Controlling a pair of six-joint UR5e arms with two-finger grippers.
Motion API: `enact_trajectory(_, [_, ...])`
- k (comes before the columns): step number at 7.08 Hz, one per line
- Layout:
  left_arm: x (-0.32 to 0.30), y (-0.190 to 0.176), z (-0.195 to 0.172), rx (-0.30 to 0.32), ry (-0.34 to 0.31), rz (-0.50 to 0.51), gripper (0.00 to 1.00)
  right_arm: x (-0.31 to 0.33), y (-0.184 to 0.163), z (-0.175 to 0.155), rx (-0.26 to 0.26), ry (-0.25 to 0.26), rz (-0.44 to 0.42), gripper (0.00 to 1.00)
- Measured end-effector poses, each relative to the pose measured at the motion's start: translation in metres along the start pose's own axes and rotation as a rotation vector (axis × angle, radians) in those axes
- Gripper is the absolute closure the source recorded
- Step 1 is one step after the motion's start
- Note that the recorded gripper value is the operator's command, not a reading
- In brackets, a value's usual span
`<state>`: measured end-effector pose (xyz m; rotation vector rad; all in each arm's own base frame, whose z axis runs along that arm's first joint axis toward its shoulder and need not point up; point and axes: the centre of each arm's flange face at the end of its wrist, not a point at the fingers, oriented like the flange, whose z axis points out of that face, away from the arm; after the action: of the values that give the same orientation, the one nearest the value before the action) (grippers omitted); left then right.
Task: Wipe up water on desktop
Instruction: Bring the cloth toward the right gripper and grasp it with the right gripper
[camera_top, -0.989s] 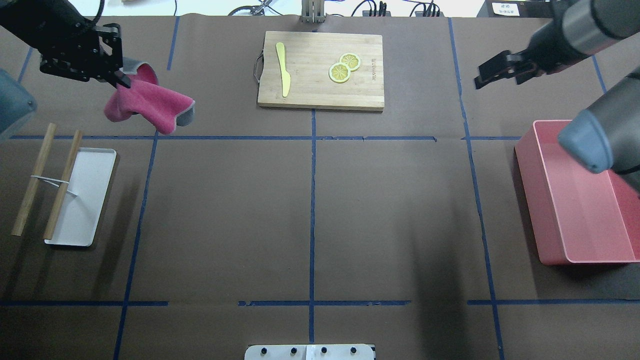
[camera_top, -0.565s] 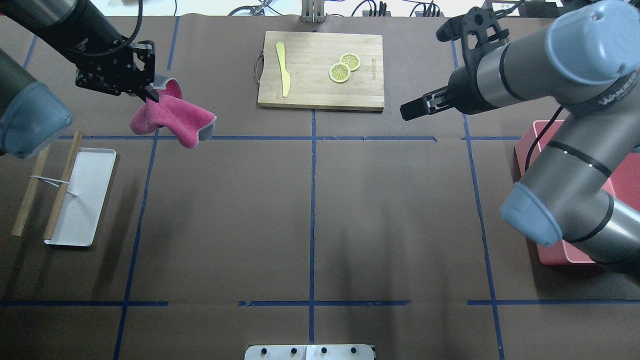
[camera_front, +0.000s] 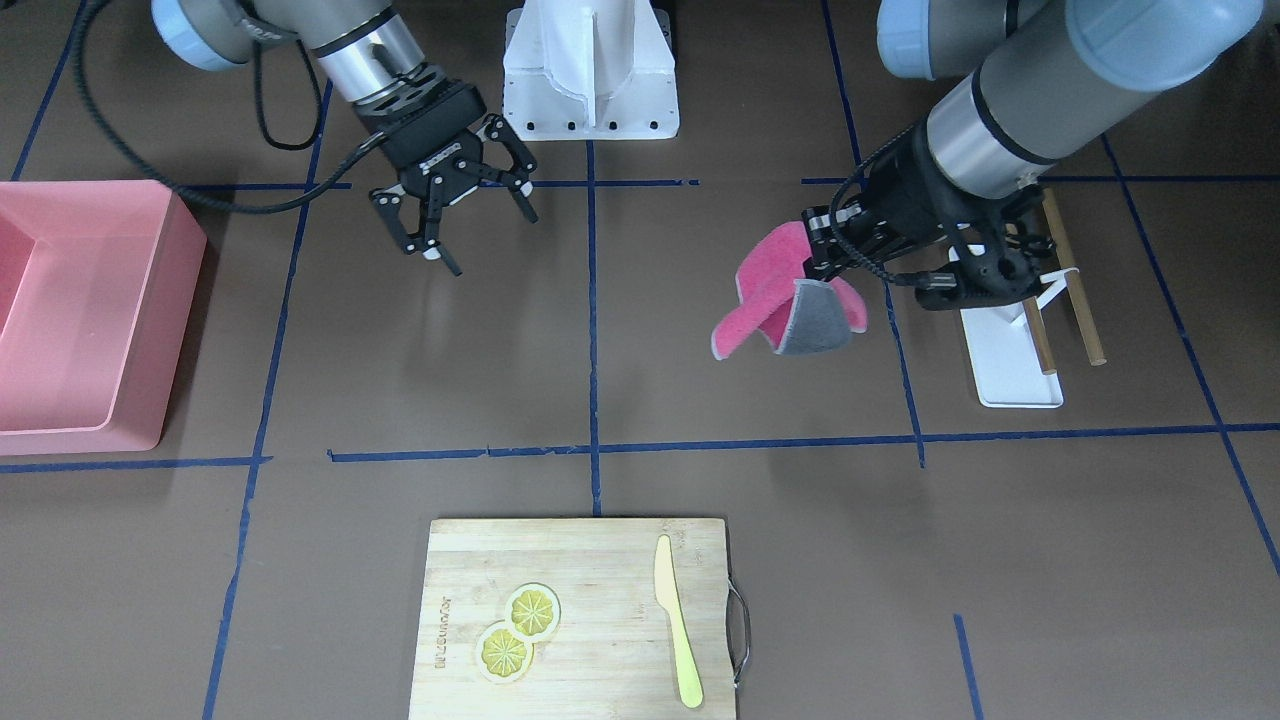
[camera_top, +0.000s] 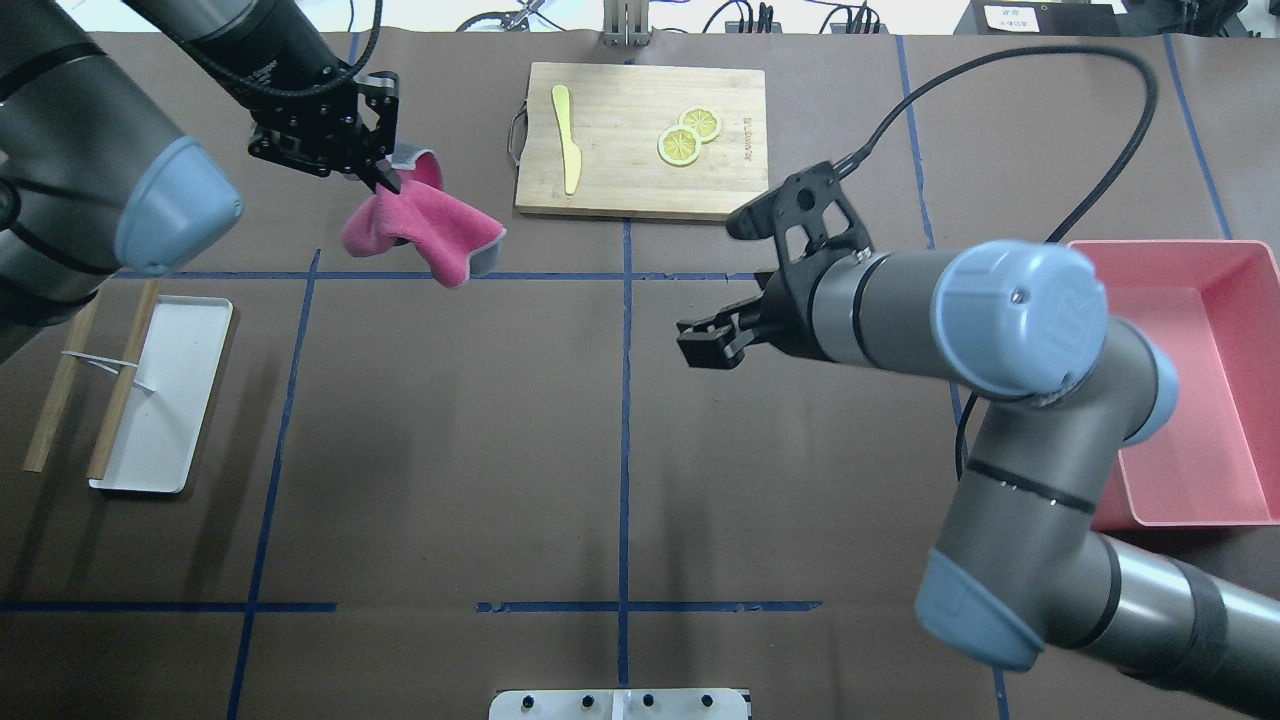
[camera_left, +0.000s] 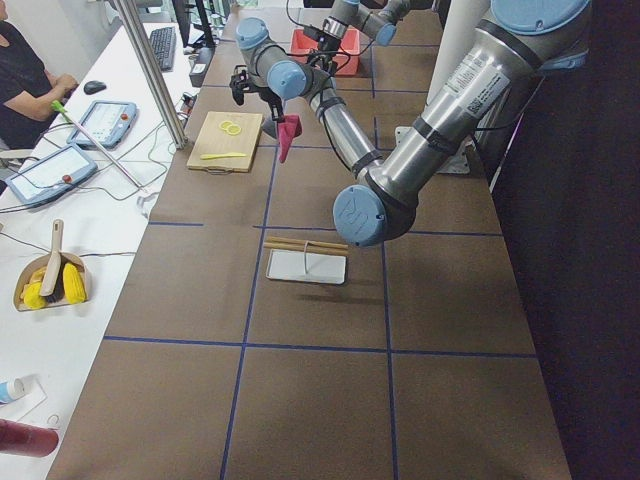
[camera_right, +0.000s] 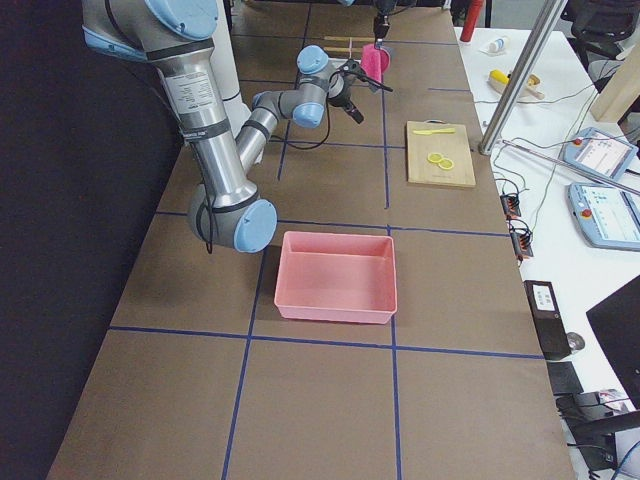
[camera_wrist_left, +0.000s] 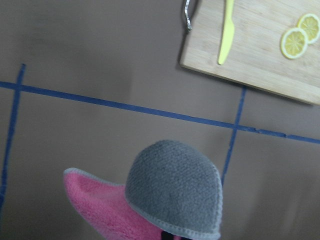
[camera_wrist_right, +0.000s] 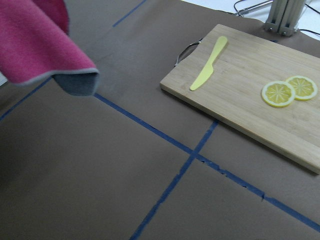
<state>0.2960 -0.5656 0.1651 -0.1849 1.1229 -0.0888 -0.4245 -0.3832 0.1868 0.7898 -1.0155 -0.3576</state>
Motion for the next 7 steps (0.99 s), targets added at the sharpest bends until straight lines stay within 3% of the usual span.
enact_trajectory(2, [0.015,0.005,0.028,-0.071,0.052,0.063,1.00,-0.022,0.000,0.000,0.023,-0.029,-0.058,0.01])
enact_trajectory(4, [0.027,0.019,0.046,-0.097,0.079,0.124,1.00,-0.033,-0.004,-0.001,0.047,-0.056,-0.126,0.01])
enact_trajectory(7, [0.050,0.045,0.065,-0.122,0.129,0.235,1.00,-0.044,-0.001,0.003,0.046,-0.077,-0.145,0.01])
